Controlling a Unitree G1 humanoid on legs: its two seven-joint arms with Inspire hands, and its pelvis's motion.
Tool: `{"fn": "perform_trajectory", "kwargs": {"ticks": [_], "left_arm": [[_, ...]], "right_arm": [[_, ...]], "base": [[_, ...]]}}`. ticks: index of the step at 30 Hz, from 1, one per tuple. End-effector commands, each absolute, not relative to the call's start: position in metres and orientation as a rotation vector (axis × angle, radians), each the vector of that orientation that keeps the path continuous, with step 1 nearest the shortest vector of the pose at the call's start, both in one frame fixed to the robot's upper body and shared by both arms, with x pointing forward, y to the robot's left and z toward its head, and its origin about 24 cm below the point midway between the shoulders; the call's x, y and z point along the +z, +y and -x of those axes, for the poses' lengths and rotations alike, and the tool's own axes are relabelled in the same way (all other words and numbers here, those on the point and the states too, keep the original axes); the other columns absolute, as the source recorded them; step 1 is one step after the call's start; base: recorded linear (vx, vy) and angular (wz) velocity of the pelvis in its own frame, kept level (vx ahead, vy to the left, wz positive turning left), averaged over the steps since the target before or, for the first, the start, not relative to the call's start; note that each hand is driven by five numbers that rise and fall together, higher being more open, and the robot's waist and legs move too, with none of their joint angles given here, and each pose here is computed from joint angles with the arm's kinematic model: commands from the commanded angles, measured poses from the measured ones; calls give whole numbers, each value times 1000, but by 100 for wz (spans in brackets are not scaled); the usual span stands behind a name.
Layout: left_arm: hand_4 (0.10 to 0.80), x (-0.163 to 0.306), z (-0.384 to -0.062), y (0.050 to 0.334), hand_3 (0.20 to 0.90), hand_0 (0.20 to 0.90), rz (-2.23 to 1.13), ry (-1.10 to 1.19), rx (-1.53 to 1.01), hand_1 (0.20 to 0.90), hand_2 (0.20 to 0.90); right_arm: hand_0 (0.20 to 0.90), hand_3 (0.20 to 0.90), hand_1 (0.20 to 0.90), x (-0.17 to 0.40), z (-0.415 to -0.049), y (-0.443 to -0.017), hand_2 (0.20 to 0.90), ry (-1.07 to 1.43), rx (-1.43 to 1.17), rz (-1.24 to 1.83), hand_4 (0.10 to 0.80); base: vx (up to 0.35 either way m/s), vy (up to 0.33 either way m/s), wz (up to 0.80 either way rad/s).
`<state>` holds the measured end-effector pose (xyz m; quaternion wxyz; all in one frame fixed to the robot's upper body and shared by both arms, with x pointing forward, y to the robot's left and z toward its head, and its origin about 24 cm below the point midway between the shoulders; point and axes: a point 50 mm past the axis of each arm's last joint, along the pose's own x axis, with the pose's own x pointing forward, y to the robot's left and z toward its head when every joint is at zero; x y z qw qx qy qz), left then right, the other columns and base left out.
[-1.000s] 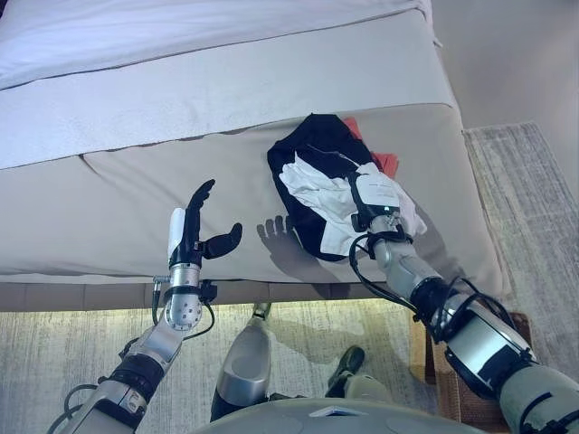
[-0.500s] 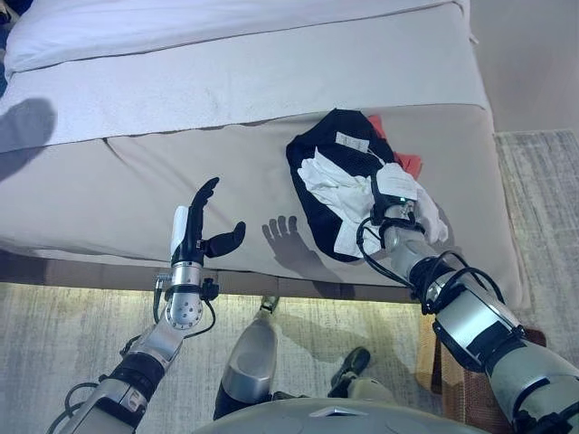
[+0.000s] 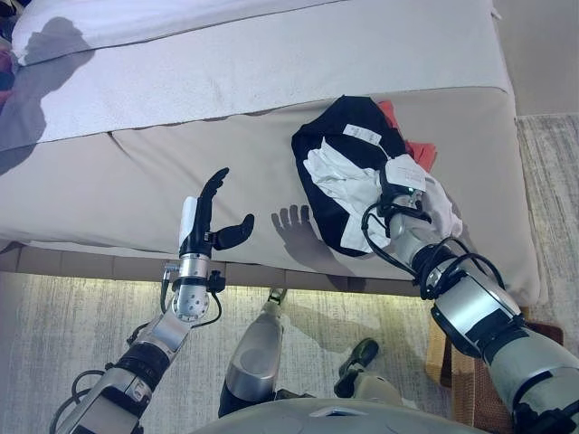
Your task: Pick up the clothes from the bed and place them into the basket
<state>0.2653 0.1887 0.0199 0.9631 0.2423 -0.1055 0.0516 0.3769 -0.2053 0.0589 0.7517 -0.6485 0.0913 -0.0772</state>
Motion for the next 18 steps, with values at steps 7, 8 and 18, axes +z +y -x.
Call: {"fn": "perform_trajectory", "kwargs": {"ticks": [7, 8, 18], "left_arm": [[800, 64, -278, 177, 900, 900, -427, -464, 99, 900, 900], [800, 64, -278, 177, 900, 900, -428, -461, 101, 900, 900], [800, 50, -274, 181, 900, 900, -461, -375, 103, 900, 900]], "right_arm": [[300, 200, 300, 111, -395, -199, 300, -40, -261, 1402, 100], [300, 200, 300, 112, -394, -199, 300, -50, -262, 1398, 100], [300, 200, 300, 115, -385, -189, 300, -138, -279, 1250, 100]], "base": [[0, 0, 0], [7, -10, -3], [28, -3, -5]]}}
